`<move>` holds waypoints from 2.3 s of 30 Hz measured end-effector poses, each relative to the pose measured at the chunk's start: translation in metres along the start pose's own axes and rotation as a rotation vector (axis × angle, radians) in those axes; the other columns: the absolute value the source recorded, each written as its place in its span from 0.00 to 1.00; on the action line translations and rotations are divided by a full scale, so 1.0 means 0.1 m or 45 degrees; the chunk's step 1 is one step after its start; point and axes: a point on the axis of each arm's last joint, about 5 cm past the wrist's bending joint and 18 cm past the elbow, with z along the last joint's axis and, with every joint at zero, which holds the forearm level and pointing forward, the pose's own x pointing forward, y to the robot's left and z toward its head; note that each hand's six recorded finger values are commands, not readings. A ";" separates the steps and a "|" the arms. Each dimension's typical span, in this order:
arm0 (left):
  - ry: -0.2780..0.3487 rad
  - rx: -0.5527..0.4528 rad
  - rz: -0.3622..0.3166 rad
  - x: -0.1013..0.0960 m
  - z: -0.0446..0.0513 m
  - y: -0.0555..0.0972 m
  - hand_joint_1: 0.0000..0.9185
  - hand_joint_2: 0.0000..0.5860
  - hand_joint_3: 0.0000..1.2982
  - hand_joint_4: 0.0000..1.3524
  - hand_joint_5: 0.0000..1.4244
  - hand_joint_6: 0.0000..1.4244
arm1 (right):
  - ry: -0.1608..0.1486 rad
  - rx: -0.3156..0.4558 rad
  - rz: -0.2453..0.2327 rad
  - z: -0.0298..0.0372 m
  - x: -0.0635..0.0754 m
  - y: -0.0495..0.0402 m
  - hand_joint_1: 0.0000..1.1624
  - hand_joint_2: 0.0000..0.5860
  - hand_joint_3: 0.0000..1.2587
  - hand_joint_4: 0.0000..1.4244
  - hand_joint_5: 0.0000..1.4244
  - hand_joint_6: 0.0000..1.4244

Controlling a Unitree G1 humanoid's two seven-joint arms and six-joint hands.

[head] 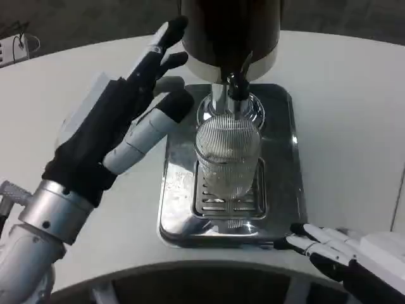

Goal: Grasp the cup under the faucet to collect the drink, then remove the cup.

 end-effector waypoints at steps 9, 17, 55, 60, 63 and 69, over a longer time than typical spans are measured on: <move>-0.041 -0.045 -0.086 0.17 0.150 -0.13 0.00 0.09 0.03 0.00 0.07 0.13 | 0.001 -0.010 -0.007 -0.002 -0.03 0.007 0.36 0.88 0.09 0.01 0.02 0.00; -0.044 -0.015 -0.108 0.32 0.236 -0.16 0.00 0.09 0.03 0.00 0.07 0.12 | -0.004 -0.007 -0.011 0.000 -0.03 0.011 0.36 0.88 0.09 0.01 0.02 0.00; 0.033 0.365 -0.407 0.66 0.384 -0.24 0.00 0.07 0.03 0.00 0.05 0.10 | -0.003 0.130 -0.082 -0.053 -0.14 0.046 0.36 0.84 0.10 0.02 0.06 0.02; 0.020 0.387 -0.428 0.69 0.378 -0.24 0.00 0.06 0.03 0.00 0.04 0.10 | 0.029 0.230 -0.117 -0.085 -0.14 0.055 0.36 0.81 0.10 0.03 0.07 0.03; 0.016 0.421 -0.438 0.70 0.378 -0.23 0.00 0.06 0.03 0.00 0.04 0.10 | 0.050 0.275 -0.136 -0.098 -0.13 0.063 0.38 0.77 0.10 0.03 0.08 0.03; 0.011 0.446 -0.458 0.75 0.380 -0.21 0.00 0.05 0.03 0.00 0.04 0.10 | 0.094 0.443 -0.205 -0.135 -0.11 0.102 0.50 0.55 0.06 0.04 0.12 0.08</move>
